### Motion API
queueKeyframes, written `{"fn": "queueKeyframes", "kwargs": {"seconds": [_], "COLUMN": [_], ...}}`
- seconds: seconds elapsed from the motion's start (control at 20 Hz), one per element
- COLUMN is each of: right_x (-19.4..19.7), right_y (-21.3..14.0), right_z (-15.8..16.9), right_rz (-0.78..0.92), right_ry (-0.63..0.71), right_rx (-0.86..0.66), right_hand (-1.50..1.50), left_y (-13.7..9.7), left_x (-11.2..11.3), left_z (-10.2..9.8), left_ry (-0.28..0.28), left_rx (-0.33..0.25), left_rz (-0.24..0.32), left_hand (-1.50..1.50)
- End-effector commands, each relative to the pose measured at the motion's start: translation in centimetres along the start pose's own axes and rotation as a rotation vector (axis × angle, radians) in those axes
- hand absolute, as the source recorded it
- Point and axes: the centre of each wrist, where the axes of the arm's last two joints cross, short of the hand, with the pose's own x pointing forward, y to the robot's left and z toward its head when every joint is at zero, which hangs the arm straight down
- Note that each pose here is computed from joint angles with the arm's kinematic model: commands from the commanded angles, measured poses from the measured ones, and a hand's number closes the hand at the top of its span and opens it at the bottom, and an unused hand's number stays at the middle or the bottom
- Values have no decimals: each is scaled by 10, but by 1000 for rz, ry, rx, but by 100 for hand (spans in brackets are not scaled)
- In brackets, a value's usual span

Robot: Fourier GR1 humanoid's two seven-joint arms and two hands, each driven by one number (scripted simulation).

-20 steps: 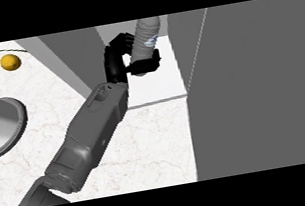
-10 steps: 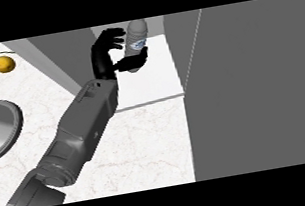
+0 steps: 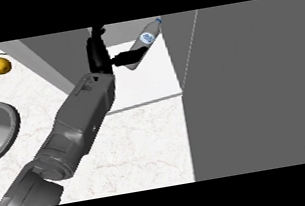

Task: Pick up the bottled water, place it into the cabinet and close the cabinet

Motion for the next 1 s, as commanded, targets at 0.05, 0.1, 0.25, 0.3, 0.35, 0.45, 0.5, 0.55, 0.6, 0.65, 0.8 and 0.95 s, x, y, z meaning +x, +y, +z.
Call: {"fn": "queueKeyframes", "kwargs": {"seconds": [0.05, 0.1, 0.25, 0.3, 0.35, 0.45, 0.5, 0.55, 0.6, 0.65, 0.8, 0.95], "right_x": [12, 2, 0, 5, 8, 2, 5, 10, 17, 16, 11, 21], "right_y": [3, -1, -5, -3, 0, -2, 2, 1, 4, 0, 10, 13], "right_z": [-4, -7, -2, 2, 0, -1, 0, -3, -3, -4, -4, -3], "right_rz": [-49, -36, -48, -45, -57, -63, -59, -52, -49, -53, -63, -59], "right_ry": [-46, -41, -27, -15, -37, -37, -15, -24, -23, -11, -20, 17], "right_rx": [11, -9, 17, 19, -8, 3, -9, 2, 16, 13, -11, -7], "right_hand": [-150, -150, -150, -150, -150, -150, -150, -150, -150, -150, -150, -150], "left_y": [1, -1, -11, -11, -8, -4, -6, -17, -21, -25, -21, -26], "left_x": [20, 20, 37, 33, 26, 38, 18, 31, 43, 37, 34, 28], "left_z": [-13, -10, -10, -8, -6, -15, -3, -1, -4, 3, 1, 13], "left_ry": [-53, -80, -131, -141, -155, -172, -177, -166, -174, -178, -158, -161], "left_rx": [-80, -104, -114, -129, -140, -178, -203, -225, -205, -205, -222, -230], "left_rz": [49, 124, 244, 283, 307, 341, 364, 377, 396, 384, 398, 408], "left_hand": [-150, -150, -150, -150, -150, -150, -150, -150, -150, -150, -150, -150]}}
